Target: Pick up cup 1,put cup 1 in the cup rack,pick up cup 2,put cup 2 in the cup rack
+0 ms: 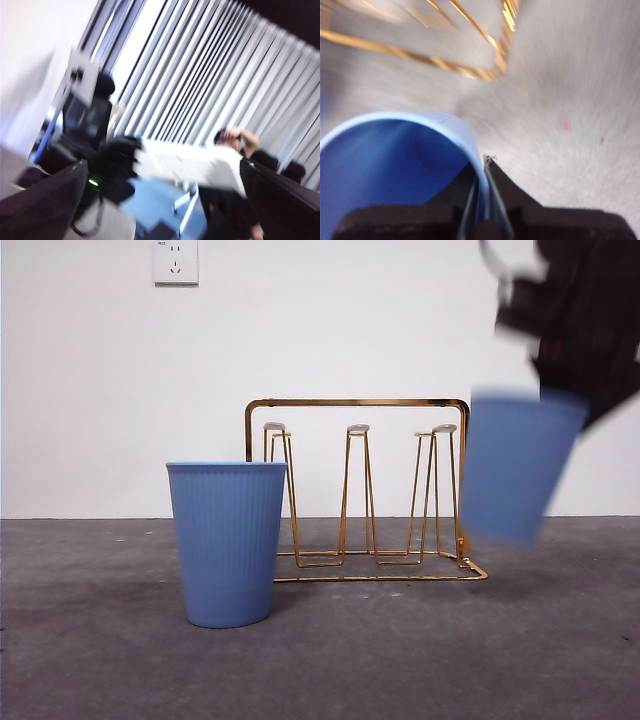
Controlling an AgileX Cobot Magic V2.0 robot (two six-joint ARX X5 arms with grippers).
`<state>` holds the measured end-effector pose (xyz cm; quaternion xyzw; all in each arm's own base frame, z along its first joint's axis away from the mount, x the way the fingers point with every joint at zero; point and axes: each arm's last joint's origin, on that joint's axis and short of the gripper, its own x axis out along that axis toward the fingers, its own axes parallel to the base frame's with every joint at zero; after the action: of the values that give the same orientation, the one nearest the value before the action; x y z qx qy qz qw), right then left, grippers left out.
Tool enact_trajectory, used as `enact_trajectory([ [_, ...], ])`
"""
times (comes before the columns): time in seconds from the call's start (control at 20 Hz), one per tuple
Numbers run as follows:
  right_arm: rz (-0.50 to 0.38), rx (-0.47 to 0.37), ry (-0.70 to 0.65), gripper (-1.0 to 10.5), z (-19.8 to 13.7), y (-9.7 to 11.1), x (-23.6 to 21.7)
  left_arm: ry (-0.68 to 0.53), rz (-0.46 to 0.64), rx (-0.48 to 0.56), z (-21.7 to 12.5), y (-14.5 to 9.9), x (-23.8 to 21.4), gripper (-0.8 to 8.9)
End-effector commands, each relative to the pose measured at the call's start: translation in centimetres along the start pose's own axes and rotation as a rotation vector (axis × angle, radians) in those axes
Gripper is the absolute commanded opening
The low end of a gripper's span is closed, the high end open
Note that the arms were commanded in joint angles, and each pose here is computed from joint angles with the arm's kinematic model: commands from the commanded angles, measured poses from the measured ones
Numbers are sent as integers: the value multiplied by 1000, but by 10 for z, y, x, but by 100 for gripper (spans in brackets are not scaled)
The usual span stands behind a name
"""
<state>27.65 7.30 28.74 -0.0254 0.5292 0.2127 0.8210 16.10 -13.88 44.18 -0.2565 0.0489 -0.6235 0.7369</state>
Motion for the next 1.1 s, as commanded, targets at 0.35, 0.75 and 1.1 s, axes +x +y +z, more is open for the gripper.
enact_trajectory([
  [0.35,192,-127,-640,-10,-37,44,-150,-160,-124,69,17,-16,-2,721],
  [0.75,346,-265,-1155,-10,-62,71,-244,-226,-133,76,15,-14,10,721],
  [1.1,463,-362,-1387,-10,-61,80,-275,-301,-198,78,8,-10,30,720],
])
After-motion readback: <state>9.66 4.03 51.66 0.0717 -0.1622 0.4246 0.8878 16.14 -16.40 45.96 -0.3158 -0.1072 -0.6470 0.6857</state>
